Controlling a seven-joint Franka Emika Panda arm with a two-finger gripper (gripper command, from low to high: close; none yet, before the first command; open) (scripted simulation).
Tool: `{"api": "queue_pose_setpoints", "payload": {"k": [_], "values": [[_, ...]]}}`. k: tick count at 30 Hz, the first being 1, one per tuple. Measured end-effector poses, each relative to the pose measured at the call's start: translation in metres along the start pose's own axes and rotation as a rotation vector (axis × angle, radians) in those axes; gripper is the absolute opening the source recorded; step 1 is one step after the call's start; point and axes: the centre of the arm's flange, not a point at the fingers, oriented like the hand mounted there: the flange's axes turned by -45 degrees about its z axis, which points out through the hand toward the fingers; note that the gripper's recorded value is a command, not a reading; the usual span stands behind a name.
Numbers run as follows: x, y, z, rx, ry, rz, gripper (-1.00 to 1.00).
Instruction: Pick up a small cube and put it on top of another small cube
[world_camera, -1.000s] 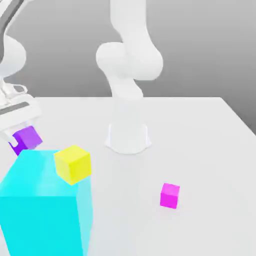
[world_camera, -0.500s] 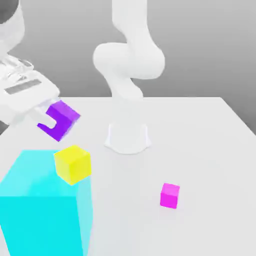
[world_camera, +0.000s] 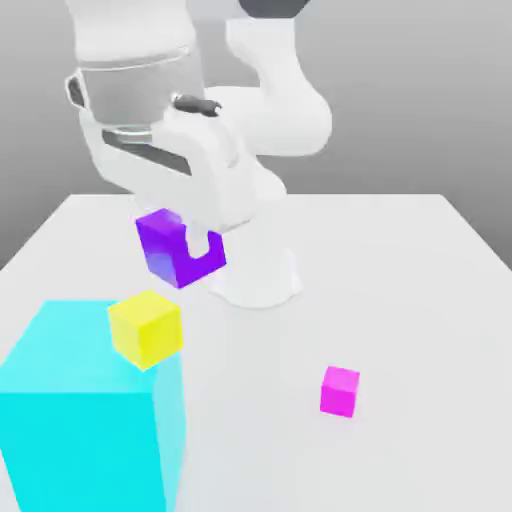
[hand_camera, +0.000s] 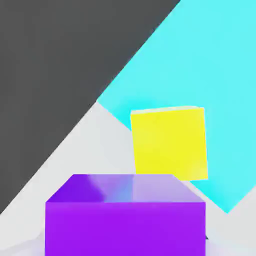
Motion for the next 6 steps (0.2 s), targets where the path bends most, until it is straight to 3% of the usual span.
{"api": "queue_pose_setpoints", "payload": {"k": [2,3,6], "values": [[0.002,0.003,0.027,-0.002,0.012,0.001,-1.00],[0.002,0.003,0.038,-0.003,0.014,0.001,1.00],[0.002,0.003,0.038,-0.003,0.014,0.001,1.00]]}}
